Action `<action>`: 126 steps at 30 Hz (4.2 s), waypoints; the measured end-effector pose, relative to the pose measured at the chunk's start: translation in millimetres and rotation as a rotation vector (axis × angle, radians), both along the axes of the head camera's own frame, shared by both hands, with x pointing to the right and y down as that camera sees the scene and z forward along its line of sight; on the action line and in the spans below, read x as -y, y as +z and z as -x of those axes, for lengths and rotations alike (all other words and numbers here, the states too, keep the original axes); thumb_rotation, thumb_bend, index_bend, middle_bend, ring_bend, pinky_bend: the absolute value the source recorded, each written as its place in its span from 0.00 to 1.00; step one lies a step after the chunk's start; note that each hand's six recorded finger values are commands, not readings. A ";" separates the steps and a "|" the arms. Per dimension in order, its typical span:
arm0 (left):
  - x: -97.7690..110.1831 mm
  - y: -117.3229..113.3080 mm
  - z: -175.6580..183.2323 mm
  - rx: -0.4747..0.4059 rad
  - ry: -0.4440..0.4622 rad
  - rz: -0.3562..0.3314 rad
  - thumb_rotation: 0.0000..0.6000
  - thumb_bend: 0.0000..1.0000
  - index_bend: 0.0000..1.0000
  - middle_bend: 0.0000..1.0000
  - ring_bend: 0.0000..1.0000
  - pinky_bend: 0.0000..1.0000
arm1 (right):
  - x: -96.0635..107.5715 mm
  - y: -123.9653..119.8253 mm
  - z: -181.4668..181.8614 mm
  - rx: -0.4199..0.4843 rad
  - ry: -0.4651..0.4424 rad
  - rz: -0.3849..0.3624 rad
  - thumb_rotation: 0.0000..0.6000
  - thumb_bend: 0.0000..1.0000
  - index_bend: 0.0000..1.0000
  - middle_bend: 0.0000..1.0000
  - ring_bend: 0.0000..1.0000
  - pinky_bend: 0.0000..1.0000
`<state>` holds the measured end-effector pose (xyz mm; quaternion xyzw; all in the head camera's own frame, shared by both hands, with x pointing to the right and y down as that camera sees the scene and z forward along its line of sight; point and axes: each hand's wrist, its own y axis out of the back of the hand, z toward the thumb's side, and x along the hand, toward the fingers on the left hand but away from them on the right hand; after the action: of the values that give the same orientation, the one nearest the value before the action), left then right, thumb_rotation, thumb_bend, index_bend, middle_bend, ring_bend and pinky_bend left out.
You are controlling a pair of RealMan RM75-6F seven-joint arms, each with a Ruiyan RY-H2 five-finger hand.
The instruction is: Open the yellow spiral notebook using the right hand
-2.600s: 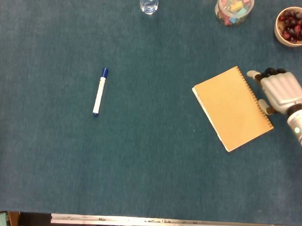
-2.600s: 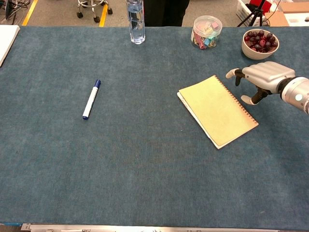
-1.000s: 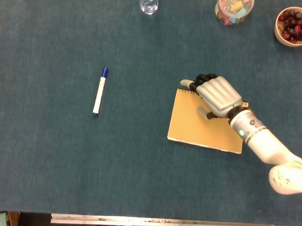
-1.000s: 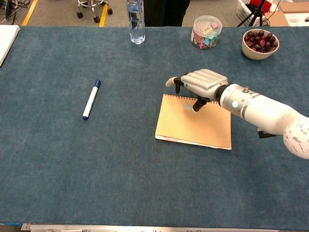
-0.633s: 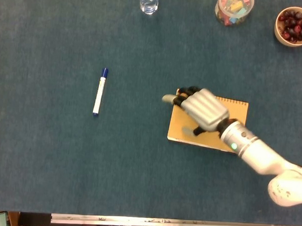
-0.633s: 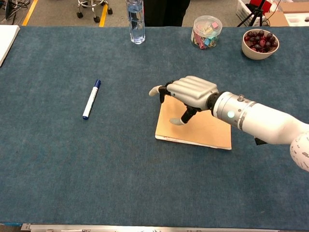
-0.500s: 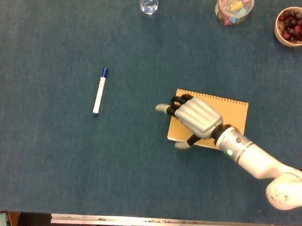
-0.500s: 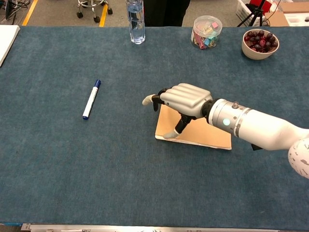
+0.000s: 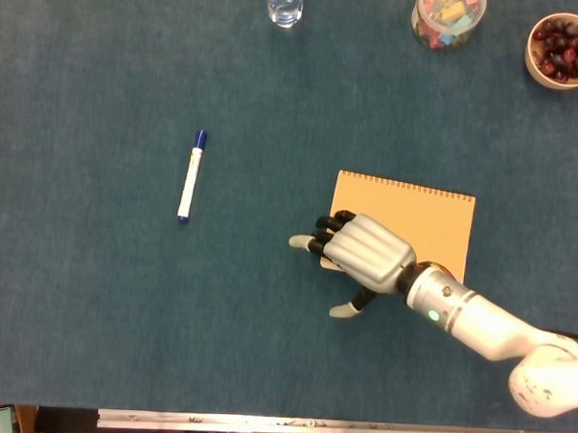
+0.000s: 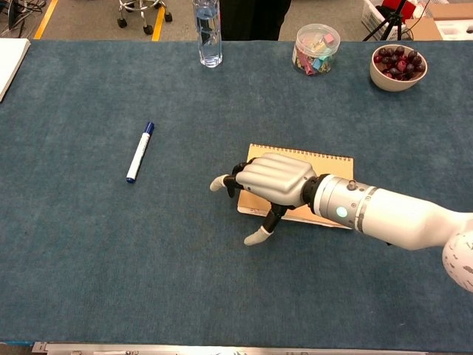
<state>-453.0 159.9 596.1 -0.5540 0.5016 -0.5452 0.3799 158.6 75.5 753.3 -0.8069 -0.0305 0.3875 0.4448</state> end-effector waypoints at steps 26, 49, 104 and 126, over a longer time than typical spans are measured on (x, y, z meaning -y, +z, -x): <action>2.3 2.3 -4.2 -0.016 0.015 -0.001 1.00 0.49 0.08 0.11 0.02 0.06 | -14.6 -37.0 -89.1 -0.073 -0.011 -0.070 0.67 0.10 0.15 0.29 0.17 0.23; 2.5 7.1 -3.7 -0.024 0.016 0.012 1.00 0.49 0.08 0.11 0.02 0.06 | 16.2 -49.9 -141.3 -0.039 0.171 -0.178 0.88 0.12 0.00 0.13 0.11 0.22; -1.8 9.9 4.0 -0.034 -0.006 0.035 1.00 0.49 0.08 0.11 0.02 0.06 | 55.1 20.4 -185.9 -0.331 0.206 -0.395 0.88 0.16 0.00 0.13 0.09 0.21; -3.7 5.1 2.4 -0.026 -0.009 0.033 1.00 0.49 0.08 0.11 0.02 0.06 | 94.7 -3.1 -113.9 -0.088 0.371 -0.066 0.85 0.25 0.00 0.19 0.09 0.21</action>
<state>-455.4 163.6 601.2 -0.5649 0.4997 -0.5479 0.3619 272.5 -19.3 750.2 -0.7548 -0.1720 0.4964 0.3927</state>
